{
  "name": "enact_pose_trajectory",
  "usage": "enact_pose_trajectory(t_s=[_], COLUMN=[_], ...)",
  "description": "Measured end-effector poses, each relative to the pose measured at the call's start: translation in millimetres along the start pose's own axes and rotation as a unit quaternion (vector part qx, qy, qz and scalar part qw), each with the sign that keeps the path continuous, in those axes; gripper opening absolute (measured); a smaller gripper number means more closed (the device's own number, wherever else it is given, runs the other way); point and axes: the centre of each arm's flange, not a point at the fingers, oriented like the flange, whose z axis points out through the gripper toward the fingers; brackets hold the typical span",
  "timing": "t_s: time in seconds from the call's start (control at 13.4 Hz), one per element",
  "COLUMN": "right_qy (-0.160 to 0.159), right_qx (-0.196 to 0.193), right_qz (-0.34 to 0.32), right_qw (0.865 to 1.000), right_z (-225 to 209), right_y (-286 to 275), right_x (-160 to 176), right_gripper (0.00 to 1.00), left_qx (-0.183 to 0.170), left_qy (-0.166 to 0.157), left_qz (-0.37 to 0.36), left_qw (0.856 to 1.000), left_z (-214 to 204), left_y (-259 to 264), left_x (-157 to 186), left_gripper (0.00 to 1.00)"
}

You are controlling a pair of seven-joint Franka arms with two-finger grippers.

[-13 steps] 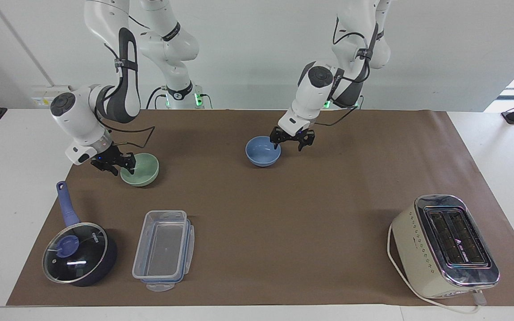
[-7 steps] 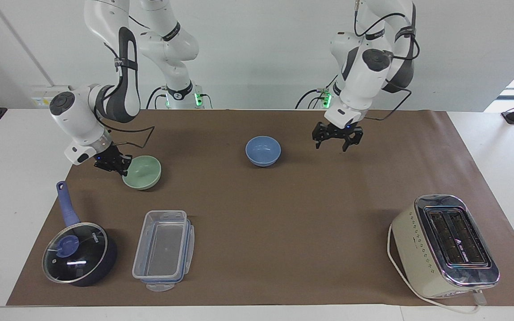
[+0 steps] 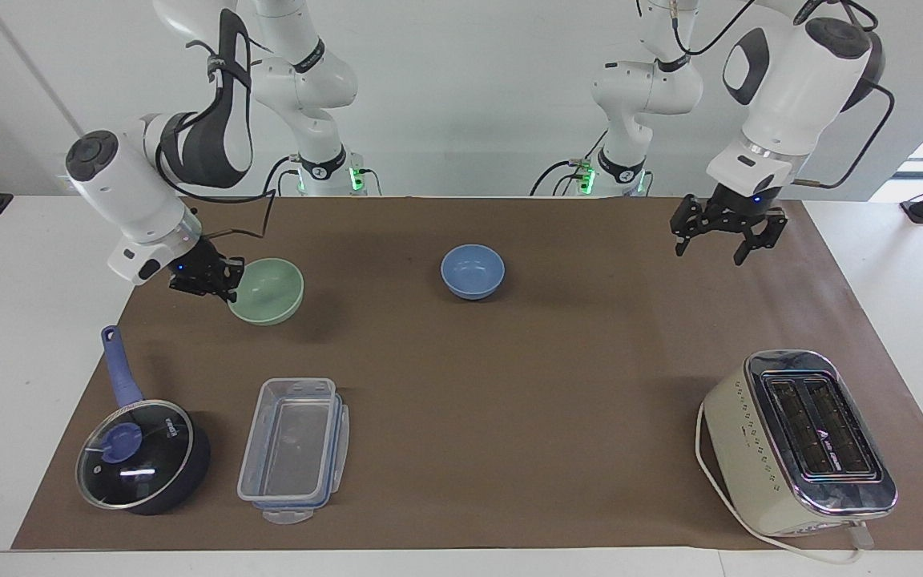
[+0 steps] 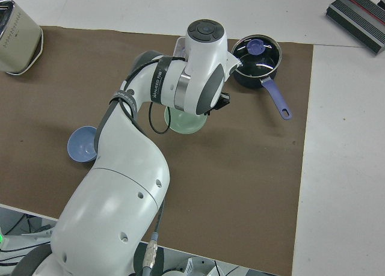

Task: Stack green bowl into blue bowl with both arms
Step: 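Release the blue bowl with the left gripper while the right gripper lifts the green bowl, then lower the green bowl into the blue bowl with the right gripper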

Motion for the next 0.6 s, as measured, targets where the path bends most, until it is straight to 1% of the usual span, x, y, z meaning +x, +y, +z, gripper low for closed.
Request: enact_pose_trajectory(t_s=[0.15,0.22,0.45,0.6], right_qy=[0.009,0.010,0.009,0.007], right_qx=[-0.002,-0.002,-0.001,-0.001], right_qz=[-0.030,-0.033,-0.020,-0.010], right_qw=[0.999,0.999,1.000,1.000], right_z=[-11,-12,-9,-7], right_y=[-41,-66,-151,-210], right_x=[16,23,34,33], right_gripper=[0.04,0.04,0.04,0.04], left_qx=[0.002,0.002,0.002,0.002], left_qy=[-0.006,-0.014,-0.034,-0.044], left_qz=[-0.005,-0.007,-0.016,-0.018], left_qw=[1.000,1.000,0.999,0.999], left_z=[-23,-32,-39,-44], left_y=[-11,-14,-32,-56], left_x=[4,6,12,8], left_gripper=[1.00,1.00,1.00,1.00])
